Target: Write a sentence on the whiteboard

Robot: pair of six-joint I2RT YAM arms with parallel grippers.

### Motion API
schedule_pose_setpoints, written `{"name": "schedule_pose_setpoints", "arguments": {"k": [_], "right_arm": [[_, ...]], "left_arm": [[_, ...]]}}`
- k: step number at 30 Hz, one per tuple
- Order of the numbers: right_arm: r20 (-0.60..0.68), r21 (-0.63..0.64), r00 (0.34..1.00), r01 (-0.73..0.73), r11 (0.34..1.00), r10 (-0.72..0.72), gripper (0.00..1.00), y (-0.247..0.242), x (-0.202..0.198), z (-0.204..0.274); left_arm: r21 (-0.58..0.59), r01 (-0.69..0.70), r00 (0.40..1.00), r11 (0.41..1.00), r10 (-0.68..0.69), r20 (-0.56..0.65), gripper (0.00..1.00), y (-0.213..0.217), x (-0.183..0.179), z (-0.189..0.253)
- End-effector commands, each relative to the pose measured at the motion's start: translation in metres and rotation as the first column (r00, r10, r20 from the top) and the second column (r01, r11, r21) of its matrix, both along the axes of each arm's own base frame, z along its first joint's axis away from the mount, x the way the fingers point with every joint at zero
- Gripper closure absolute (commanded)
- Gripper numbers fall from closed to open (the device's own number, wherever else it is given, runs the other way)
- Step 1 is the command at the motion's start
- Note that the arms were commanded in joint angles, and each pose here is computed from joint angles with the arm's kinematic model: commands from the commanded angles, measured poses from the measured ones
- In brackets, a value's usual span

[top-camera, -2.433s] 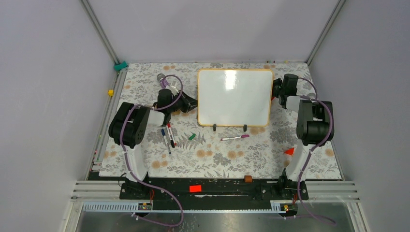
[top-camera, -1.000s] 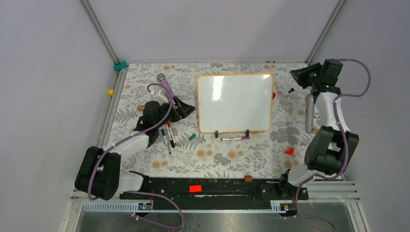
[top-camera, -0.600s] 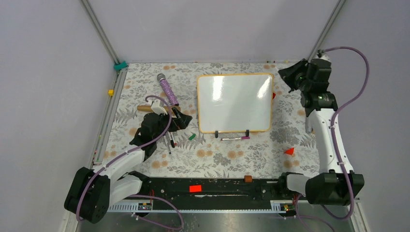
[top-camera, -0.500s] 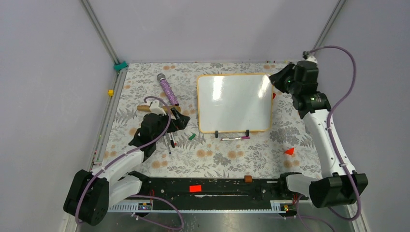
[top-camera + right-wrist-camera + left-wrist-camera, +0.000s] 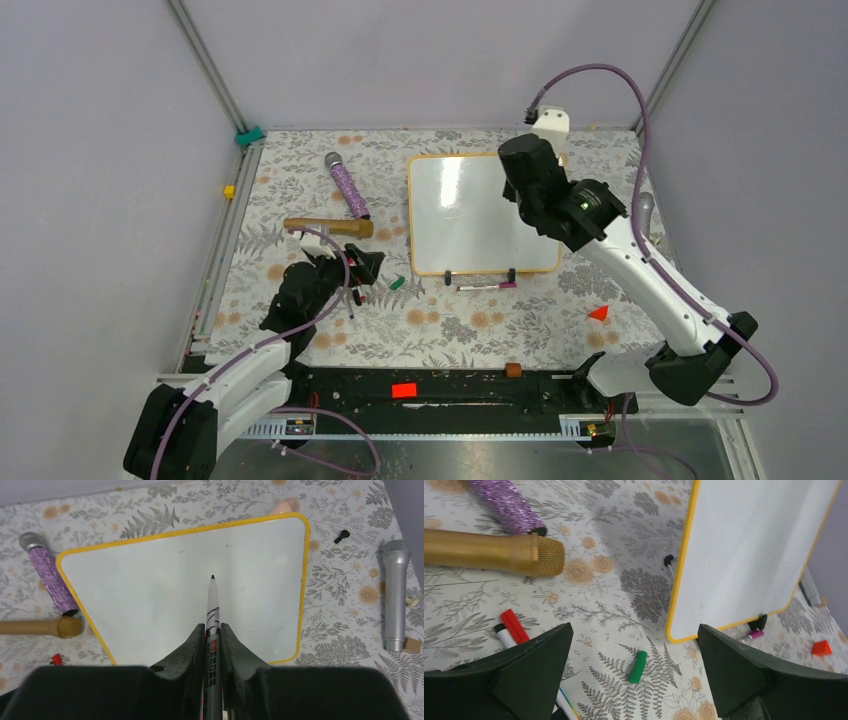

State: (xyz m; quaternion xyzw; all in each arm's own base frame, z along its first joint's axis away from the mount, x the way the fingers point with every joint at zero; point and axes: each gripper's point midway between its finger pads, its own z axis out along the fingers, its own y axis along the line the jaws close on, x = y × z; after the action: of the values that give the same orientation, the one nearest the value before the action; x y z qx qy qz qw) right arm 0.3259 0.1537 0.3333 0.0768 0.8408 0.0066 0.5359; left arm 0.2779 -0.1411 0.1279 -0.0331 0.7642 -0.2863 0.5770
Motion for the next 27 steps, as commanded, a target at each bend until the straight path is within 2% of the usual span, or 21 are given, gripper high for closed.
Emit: {"name": "schedule_pose_setpoints", "arguments": {"k": [1, 4, 6, 10, 14, 20, 27], "right_arm": [[-0.051, -0.121, 0.997, -0.067, 0.99, 0.061, 1.0, 0.003, -0.006, -0.006], [-0.047, -0.047, 0.954, -0.299, 0.953, 0.297, 1.0, 0.039, -0.015, -0.01], [-0.022, -0.004, 0.934, -0.357, 0.934, 0.357, 1.0, 0.048, -0.02, -0.007], [-0.002, 0.041, 0.923, -0.384, 0.922, 0.385, 1.0, 0.058, -0.021, -0.006], [-0.019, 0.047, 0.906, -0.422, 0.905, 0.423, 1.0, 0.069, -0.019, -0.011], [0.023, 0.048, 0.876, -0.482, 0.875, 0.481, 1.0, 0.08, -0.018, -0.007], [0.004, 0.045, 0.87, -0.492, 0.869, 0.493, 1.0, 0.087, -0.013, -0.008]], "left_arm": [[0.015, 0.185, 0.972, 0.983, -0.185, 0.146, 0.02, -0.031, 0.0, 0.036], [0.026, 0.261, 0.952, 0.965, -0.261, 0.157, 0.04, -0.043, -0.006, 0.035], [0.032, 0.269, 0.95, 0.962, -0.271, 0.154, 0.04, -0.045, -0.007, 0.032], [0.043, 0.285, 0.946, 0.958, -0.288, 0.148, 0.04, -0.048, -0.008, 0.026], [0.036, 0.32, 0.939, 0.947, -0.322, 0.123, 0.05, -0.056, -0.007, 0.02], [0.034, 0.341, 0.935, 0.94, -0.342, 0.089, 0.06, -0.06, -0.006, 0.011], [0.029, 0.342, 0.934, 0.939, -0.343, 0.101, 0.14, -0.066, 0.004, 0.005]]}}
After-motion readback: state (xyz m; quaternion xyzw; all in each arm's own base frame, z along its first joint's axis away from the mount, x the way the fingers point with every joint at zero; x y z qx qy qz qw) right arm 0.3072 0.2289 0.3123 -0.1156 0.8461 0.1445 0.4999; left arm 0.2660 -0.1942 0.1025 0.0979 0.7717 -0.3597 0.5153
